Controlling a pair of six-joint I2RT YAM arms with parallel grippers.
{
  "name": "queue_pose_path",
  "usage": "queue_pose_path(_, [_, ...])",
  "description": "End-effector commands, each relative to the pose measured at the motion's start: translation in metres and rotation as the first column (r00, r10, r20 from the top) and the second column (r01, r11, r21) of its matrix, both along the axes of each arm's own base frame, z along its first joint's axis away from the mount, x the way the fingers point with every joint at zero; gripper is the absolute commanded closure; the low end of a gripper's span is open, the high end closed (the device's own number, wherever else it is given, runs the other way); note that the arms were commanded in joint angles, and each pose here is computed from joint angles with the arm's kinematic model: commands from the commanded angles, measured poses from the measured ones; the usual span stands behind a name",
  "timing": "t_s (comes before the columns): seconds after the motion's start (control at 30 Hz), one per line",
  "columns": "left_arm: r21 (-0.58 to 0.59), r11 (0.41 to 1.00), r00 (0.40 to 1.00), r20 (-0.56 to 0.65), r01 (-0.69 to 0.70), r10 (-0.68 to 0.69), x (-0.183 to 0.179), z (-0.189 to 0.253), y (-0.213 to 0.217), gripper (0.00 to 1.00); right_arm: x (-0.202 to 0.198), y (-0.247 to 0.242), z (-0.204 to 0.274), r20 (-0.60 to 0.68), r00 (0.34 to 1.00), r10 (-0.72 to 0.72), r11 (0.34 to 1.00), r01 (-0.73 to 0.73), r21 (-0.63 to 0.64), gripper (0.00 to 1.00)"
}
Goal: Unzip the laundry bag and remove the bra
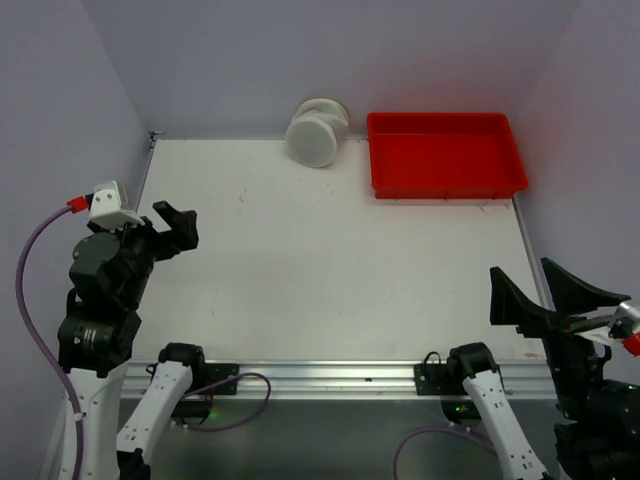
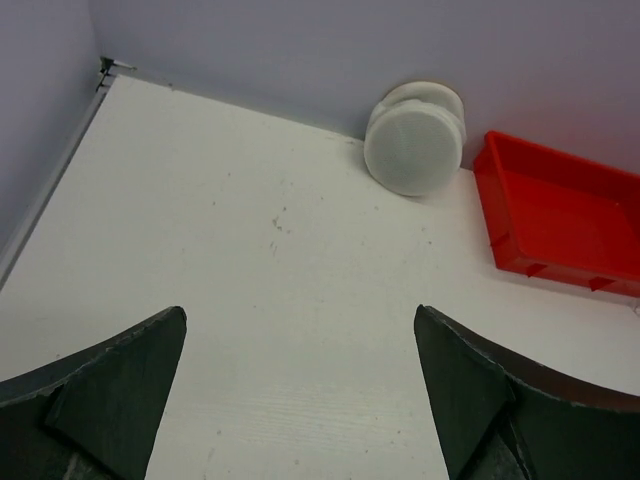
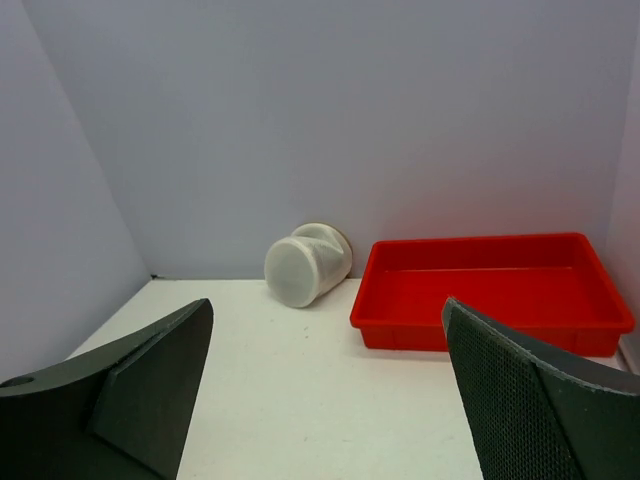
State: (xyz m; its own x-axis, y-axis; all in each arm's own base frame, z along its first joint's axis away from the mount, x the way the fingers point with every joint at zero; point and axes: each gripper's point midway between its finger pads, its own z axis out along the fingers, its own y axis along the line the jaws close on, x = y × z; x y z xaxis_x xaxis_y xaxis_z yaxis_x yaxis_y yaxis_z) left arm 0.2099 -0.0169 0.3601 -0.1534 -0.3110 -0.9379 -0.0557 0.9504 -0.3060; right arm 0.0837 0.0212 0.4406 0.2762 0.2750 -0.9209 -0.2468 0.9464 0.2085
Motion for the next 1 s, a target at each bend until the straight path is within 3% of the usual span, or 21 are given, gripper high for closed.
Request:
queue_pose_path(0.0, [-0.023, 0.998, 0.997, -0.05, 0.059, -0.06, 0.012, -0.013, -0.013, 0.0, 0.014, 0.007, -0.005, -0.038, 0.999, 0.021, 1.0, -0.021, -0.003, 0.01])
queue_pose_path(0.2, [-0.072, 0.989, 0.984, -0.113, 0.131, -0.138, 0.043, -0.035, -0.033, 0.0, 0.03, 0.014, -0.023, -0.096, 0.995, 0.041, 0.999, -0.04, 0.006, 0.01])
queue_pose_path(0.3, [-0.1, 0.976, 0.977, -0.081, 0.191, -0.199, 0.076, -0.036, -0.049, 0.0, 0.042, 0.025, -0.037, -0.13, 0.987, 0.09, 0.996, -0.088, 0.02, 0.01])
queue_pose_path(0.43, [-0.181, 0.964, 0.957, -0.183, 0.194, -0.226, 0.127, -0.061, -0.073, 0.0, 0.059, 0.036, -0.057, -0.204, 0.971, 0.126, 0.992, -0.12, 0.039, 0.01])
queue_pose_path(0.5, [-0.161, 0.982, 0.978, -0.164, 0.1, -0.127, 0.147, -0.048, -0.073, 0.0, 0.067, 0.038, -0.068, -0.247, 0.961, 0.127, 0.992, -0.119, 0.049, 0.01])
queue_pose_path(0.57, [-0.137, 0.988, 0.987, -0.134, 0.074, -0.092, 0.168, -0.046, -0.1, 0.0, 0.076, 0.042, -0.076, -0.29, 0.947, 0.137, 0.991, -0.127, 0.051, 0.01])
queue_pose_path(0.7, [-0.211, 0.974, 0.989, -0.099, 0.084, -0.106, 0.214, -0.036, -0.144, 0.0, 0.086, 0.05, -0.085, -0.317, 0.933, 0.168, 0.986, -0.157, 0.06, 0.01])
queue_pose_path(0.73, [-0.204, 0.977, 0.985, -0.144, 0.067, -0.098, 0.23, -0.058, -0.155, 0.0, 0.087, 0.052, -0.086, -0.318, 0.931, 0.178, 0.984, -0.166, 0.066, 0.01])
queue_pose_path(0.9, [-0.198, 0.98, 0.995, -0.1, -0.003, -0.017, 0.286, -0.062, -0.193, 0.0, 0.092, 0.062, -0.09, -0.31, 0.923, 0.226, 0.974, -0.212, 0.081, 0.01])
queue_pose_path(0.97, [-0.177, 0.984, 0.99, -0.142, -0.015, -0.01, 0.311, -0.094, -0.21, 0.0, 0.095, 0.064, -0.093, -0.319, 0.92, 0.23, 0.973, -0.215, 0.081, 0.01])
